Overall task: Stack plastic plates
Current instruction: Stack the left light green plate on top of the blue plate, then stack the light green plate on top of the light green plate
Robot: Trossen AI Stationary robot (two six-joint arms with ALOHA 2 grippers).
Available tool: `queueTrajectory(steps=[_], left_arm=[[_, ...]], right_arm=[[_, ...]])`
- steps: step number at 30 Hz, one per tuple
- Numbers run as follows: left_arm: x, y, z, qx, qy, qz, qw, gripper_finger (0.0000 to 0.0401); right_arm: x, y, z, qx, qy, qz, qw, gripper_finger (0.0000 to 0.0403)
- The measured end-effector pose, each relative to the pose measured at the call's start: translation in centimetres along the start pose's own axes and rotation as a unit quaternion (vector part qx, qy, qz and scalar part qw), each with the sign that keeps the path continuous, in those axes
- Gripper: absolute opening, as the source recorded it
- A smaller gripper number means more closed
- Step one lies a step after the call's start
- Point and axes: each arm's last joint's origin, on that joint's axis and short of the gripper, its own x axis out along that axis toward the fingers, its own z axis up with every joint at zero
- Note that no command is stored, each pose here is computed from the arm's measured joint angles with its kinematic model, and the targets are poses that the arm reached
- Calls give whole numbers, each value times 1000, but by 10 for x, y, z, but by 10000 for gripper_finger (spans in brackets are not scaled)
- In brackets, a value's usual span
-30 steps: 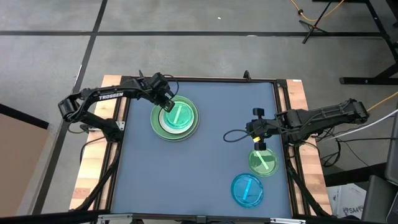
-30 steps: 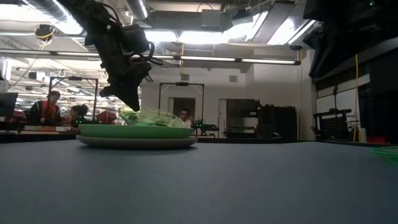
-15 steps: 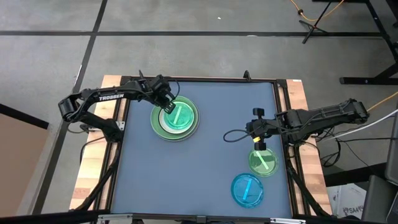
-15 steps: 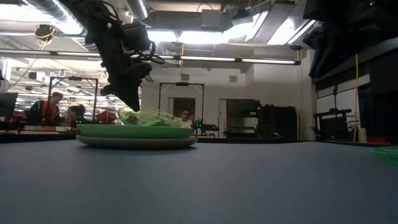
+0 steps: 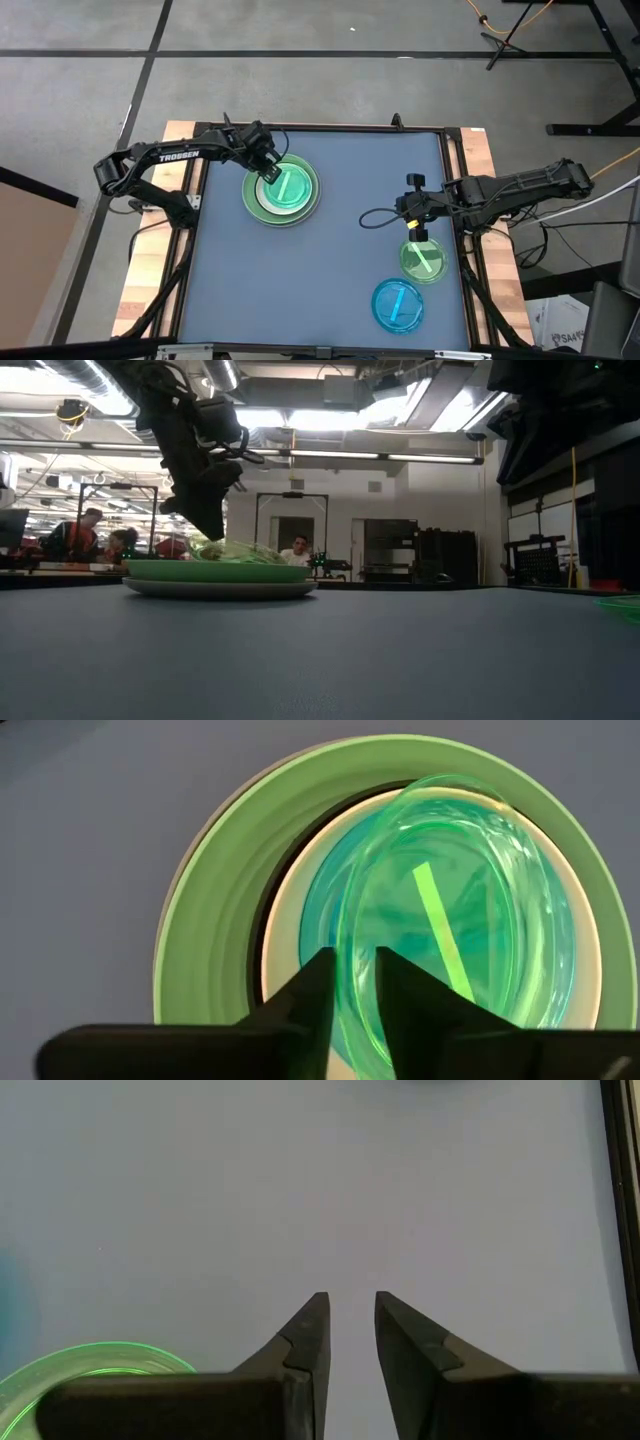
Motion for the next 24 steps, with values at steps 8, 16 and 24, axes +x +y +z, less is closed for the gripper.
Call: queueTrajectory(steps=[8,16,24], left_arm=[[0,0,0,4,0,0,1000,95],[0,0,0,3,-3,7,1000,95],[0,1,0,2,-6,17,1000,95]], right_arm=[[0,0,0,0,0,0,1000,73],[0,0,0,0,0,0,1000,73],[0,0,0,0,0,0,1000,73]])
